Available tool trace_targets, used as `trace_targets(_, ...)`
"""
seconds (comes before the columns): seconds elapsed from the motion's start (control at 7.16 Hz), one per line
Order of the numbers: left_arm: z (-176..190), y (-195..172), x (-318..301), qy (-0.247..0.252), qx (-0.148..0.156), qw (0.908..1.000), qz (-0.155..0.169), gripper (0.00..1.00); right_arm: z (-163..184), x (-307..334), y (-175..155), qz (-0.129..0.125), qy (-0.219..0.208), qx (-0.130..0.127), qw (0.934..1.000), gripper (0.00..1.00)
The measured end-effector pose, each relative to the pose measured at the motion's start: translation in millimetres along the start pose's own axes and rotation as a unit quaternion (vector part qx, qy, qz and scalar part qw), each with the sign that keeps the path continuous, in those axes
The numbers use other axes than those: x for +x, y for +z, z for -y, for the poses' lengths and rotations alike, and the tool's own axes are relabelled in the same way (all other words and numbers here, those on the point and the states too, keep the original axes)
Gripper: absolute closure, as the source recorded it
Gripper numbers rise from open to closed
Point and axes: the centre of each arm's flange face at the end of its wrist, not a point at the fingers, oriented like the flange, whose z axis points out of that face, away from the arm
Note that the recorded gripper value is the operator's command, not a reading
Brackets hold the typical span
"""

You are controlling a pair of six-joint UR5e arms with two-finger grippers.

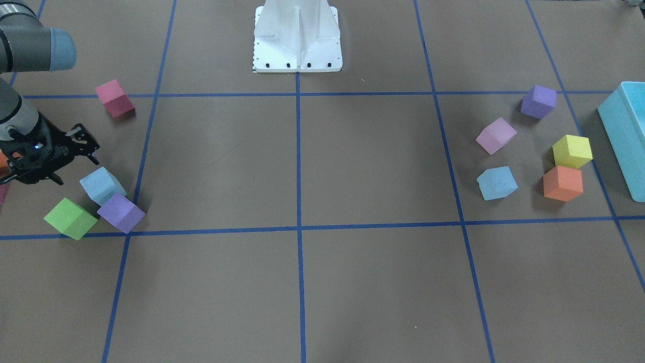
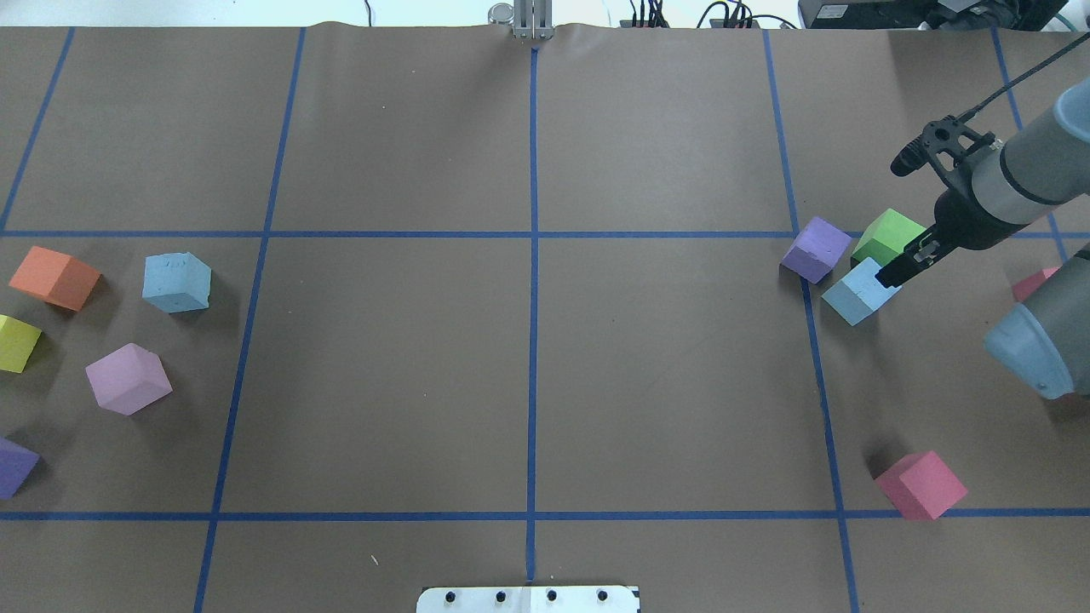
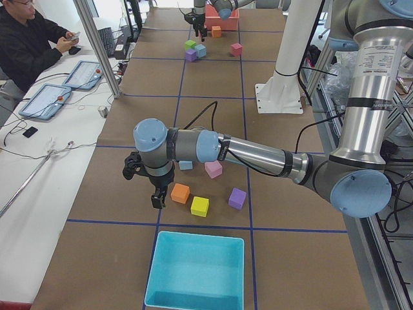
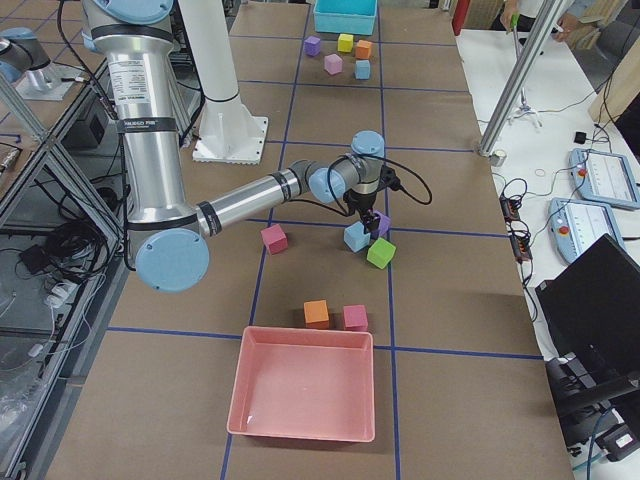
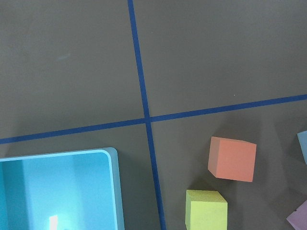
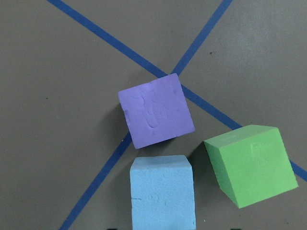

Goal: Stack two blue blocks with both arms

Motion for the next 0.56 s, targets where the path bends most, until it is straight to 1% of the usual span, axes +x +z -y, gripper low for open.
trace_targets(0.28, 0.0, 0.0, 0.1, 0.000, 0.000, 1.0000, 0.000, 0.00, 2.2, -8.3, 8.3, 0.004, 0.009, -0.004, 0.9999, 0.15)
trace_targets(0.42, 0.0, -0.1, 0.1, 0.000, 0.000, 1.0000, 0.000, 0.00, 2.9, -10.4, 11.6, 0.005, 0.014, -0.007, 0.9999, 0.14)
trace_targets(0.56, 0.0, -0.1, 0.2, 0.000, 0.000, 1.0000, 0.000, 0.00, 3.2, -11.1, 15.2, 0.005, 0.015, -0.009, 0.9998, 0.08)
